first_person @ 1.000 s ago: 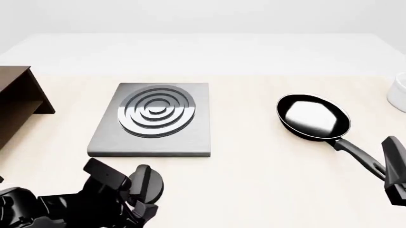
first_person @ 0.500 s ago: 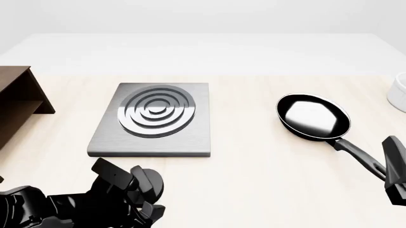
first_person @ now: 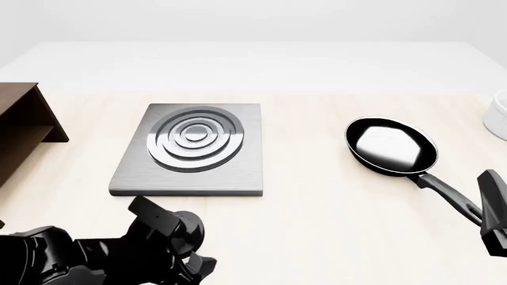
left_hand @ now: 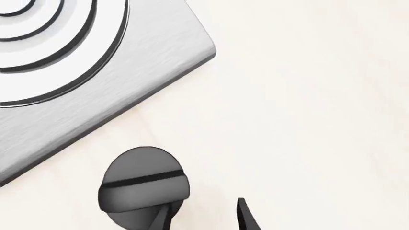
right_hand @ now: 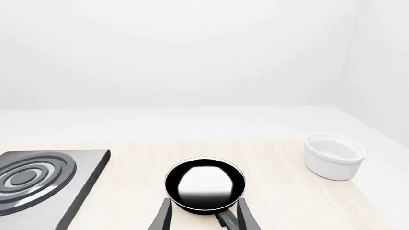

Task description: Turn on the stove and put the frying pan on it.

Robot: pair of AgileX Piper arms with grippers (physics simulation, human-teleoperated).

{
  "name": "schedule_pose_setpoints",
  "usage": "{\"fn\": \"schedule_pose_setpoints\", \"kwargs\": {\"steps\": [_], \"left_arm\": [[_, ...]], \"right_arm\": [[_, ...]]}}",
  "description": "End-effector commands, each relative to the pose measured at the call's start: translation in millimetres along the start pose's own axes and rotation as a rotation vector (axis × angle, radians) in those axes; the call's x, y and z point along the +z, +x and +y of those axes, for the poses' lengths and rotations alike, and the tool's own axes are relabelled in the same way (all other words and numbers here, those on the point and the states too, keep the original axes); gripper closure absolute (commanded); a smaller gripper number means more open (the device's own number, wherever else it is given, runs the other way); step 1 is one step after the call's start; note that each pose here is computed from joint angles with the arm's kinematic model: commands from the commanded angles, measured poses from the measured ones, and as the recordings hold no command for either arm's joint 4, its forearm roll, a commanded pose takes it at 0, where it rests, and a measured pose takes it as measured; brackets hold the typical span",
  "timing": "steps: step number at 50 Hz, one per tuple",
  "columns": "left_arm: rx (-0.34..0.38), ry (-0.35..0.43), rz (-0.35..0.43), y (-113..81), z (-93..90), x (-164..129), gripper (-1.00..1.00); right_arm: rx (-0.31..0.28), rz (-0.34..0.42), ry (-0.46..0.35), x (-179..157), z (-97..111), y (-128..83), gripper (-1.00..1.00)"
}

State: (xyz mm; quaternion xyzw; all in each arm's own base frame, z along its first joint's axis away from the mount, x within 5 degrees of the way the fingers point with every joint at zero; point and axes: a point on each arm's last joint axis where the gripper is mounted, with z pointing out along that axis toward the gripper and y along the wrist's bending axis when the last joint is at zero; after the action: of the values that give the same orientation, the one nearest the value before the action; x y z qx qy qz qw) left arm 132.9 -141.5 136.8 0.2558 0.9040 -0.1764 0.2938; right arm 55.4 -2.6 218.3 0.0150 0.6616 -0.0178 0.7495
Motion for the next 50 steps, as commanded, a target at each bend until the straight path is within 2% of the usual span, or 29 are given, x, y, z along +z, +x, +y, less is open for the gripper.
{"fn": "schedule_pose_setpoints", "kwargs": {"steps": [1,27,37,42,50], "left_arm": [[0.019,0.004,0.000,-4.7,-2.5,-0.1,-1.00],[0.032,0.011,-0.018,-14.7,-6.0,-6.3,-1.00],[0.071,0.066,-0.091,-30.0,-19.5,-57.8,-1.00],[0.094,0.089,-0.112,-35.5,-25.2,-75.0,-1.00],[0.092,0.089,-0.137,-37.0,-22.9,-94.3,-1.00]], "right_arm": [[0.000,0.000,0.000,0.0,0.0,-0.1,-1.00],[0.002,-0.002,0.000,0.0,0.0,-0.1,-1.00],[-0.001,-0.002,0.000,0.0,0.0,0.1,-1.00],[-0.001,-0.002,0.001,0.0,0.0,0.0,-1.00],[-0.002,-0.002,0.002,0.0,-0.1,-0.2,-1.00]]}}
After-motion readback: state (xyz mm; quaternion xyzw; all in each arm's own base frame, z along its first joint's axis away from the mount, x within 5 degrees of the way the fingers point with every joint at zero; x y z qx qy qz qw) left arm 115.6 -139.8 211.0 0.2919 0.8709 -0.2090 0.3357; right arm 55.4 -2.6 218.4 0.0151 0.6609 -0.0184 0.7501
